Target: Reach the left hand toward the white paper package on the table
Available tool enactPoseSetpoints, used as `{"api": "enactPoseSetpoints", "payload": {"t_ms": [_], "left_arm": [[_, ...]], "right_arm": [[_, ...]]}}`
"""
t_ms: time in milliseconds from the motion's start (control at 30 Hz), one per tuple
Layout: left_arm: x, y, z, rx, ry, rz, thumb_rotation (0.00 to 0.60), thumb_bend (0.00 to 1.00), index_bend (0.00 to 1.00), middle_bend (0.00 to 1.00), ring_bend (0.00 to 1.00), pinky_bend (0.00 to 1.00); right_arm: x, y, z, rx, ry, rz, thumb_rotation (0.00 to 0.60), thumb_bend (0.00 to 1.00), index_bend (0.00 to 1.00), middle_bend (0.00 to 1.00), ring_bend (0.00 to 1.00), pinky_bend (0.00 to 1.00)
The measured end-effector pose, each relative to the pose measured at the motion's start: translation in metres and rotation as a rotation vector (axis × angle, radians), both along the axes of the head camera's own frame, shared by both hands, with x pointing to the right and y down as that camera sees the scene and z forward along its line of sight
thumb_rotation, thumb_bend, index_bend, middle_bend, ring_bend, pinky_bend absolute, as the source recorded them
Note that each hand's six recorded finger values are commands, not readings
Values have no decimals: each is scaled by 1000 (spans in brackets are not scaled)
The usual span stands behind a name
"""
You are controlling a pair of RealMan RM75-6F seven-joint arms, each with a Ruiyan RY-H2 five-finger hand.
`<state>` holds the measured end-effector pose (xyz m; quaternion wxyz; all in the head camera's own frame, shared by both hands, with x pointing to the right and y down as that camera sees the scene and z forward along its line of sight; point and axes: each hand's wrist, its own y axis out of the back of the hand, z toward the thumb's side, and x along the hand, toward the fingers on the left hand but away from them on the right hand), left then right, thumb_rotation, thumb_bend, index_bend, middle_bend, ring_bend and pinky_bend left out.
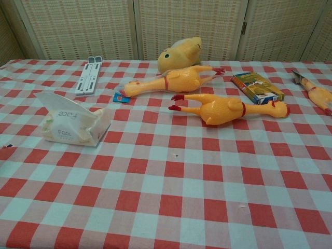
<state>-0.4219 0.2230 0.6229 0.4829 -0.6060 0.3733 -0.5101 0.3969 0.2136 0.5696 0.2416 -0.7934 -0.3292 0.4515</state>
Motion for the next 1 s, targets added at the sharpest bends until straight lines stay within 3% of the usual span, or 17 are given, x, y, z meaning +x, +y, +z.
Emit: {"api": "enactPoseSetpoints", "payload": {"t_ms": [467,700,1000], "left_arm": [[7,-4,13,-32,-35,34,600,447,208,929,962,974],[34,-29,43,-68,-79,105,600,454,222,945,968,975],[63,-54,73,-33,-122,143,600,456,211,946,969,974]], "right_arm": [[3,-2,-6,24,-28,21,600,313,85,320,222,353],[3,0,-8,12,-29,14,600,312,86,320,222,353],[4,-1,-9,-4,-27,14,600,313,90,320,222,353]]}}
